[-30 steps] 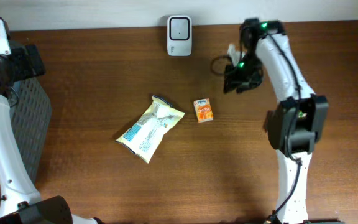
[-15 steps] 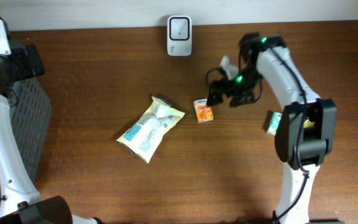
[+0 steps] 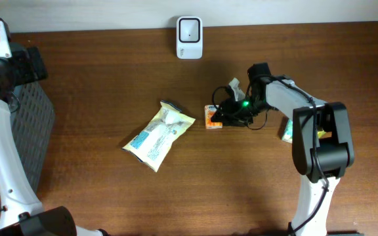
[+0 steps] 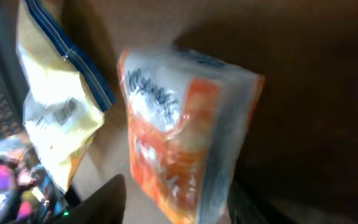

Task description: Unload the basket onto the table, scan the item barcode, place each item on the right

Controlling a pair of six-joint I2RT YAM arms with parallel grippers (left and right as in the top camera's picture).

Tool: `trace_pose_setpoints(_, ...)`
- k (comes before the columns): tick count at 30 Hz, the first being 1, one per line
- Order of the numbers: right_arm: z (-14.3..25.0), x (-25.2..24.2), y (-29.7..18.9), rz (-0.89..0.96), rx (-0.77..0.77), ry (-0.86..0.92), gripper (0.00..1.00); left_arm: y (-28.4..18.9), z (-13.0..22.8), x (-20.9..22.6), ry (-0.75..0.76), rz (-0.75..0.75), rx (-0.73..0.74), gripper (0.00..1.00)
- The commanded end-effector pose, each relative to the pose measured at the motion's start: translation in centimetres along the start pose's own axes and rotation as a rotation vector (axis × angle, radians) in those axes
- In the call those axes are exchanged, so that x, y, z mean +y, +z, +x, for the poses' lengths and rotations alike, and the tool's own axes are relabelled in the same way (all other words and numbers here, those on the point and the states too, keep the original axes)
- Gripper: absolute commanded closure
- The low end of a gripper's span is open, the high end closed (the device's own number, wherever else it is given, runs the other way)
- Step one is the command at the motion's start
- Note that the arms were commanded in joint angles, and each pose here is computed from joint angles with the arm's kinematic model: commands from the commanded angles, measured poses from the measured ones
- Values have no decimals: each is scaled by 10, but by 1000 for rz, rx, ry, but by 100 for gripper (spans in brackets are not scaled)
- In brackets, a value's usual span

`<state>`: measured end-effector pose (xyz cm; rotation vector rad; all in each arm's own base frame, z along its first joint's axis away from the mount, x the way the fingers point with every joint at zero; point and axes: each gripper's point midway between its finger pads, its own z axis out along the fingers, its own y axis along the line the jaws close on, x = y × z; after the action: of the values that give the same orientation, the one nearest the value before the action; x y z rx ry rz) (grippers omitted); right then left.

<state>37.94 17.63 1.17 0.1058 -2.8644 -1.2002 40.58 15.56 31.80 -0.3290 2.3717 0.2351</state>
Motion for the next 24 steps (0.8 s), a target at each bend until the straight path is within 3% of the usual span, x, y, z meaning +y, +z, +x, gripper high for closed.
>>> trace_pose_setpoints(1,22,-36,19,103,56,106,80,-9,-3,3,13,-9,-19,1)
trace_pose_setpoints(3,21,-37,19,103,52,106,96,-9,-2,3,13,-8,-17,1)
trace_pose_setpoints(7,19,-37,14,85,42,136,96,-9,-2,3,13,-8,-17,1)
trace_pose_setpoints(12,10,38,-38,-382,-36,-95,96,-9,-3,3,13,-8,-17,1)
trace_pose_setpoints(18,14,107,-96,-513,-49,-300,96,-9,-2,3,13,-8,-17,1)
trace_pose_setpoints(24,-2,154,-135,-701,-137,-312,96,-9,-2,3,13,-8,-17,1)
